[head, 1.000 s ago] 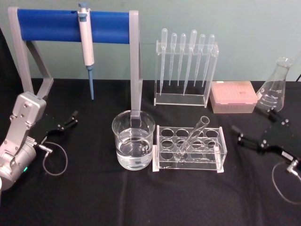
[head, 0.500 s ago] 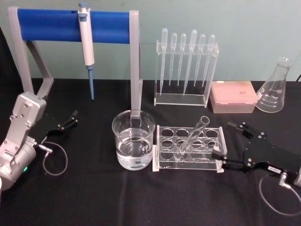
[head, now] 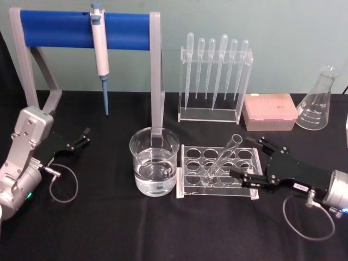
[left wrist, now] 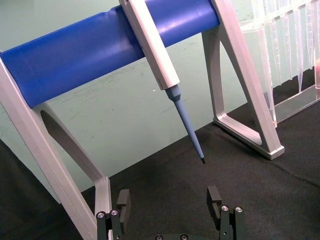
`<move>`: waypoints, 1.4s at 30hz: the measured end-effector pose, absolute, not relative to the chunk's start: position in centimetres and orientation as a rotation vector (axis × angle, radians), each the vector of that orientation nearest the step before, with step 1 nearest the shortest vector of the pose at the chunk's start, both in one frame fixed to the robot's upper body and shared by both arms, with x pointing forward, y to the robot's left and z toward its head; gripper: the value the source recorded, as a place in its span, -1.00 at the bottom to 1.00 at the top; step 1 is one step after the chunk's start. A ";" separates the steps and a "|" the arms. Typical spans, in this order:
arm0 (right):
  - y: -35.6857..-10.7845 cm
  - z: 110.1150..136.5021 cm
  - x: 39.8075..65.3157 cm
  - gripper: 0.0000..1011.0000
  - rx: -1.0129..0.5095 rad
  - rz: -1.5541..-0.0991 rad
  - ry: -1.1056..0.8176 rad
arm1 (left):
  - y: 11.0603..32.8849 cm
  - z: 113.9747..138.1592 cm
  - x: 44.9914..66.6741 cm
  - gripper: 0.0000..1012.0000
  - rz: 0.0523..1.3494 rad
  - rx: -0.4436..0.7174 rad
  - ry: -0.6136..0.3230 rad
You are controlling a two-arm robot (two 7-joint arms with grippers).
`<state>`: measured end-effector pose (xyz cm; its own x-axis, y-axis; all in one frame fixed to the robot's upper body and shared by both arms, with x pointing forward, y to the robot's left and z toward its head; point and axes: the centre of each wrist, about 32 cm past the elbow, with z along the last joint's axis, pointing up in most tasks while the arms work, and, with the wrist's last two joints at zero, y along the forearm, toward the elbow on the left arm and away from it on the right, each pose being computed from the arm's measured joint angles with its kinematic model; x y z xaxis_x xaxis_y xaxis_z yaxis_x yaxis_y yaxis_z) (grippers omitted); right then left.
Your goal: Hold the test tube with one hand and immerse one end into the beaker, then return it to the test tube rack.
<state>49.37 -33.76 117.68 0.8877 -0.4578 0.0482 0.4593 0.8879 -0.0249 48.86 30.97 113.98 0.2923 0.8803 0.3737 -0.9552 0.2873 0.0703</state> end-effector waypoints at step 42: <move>-32.3 117.8 52.3 0.55 -0.037 -0.413 -0.043 | 31.0 114.0 48.9 0.98 1.248 0.304 -0.285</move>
<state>52.32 -32.32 117.83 0.9150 -0.4004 0.0493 0.4019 0.9153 -0.0267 48.86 30.97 113.98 0.2922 0.8803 0.3737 -0.9553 0.2873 0.0703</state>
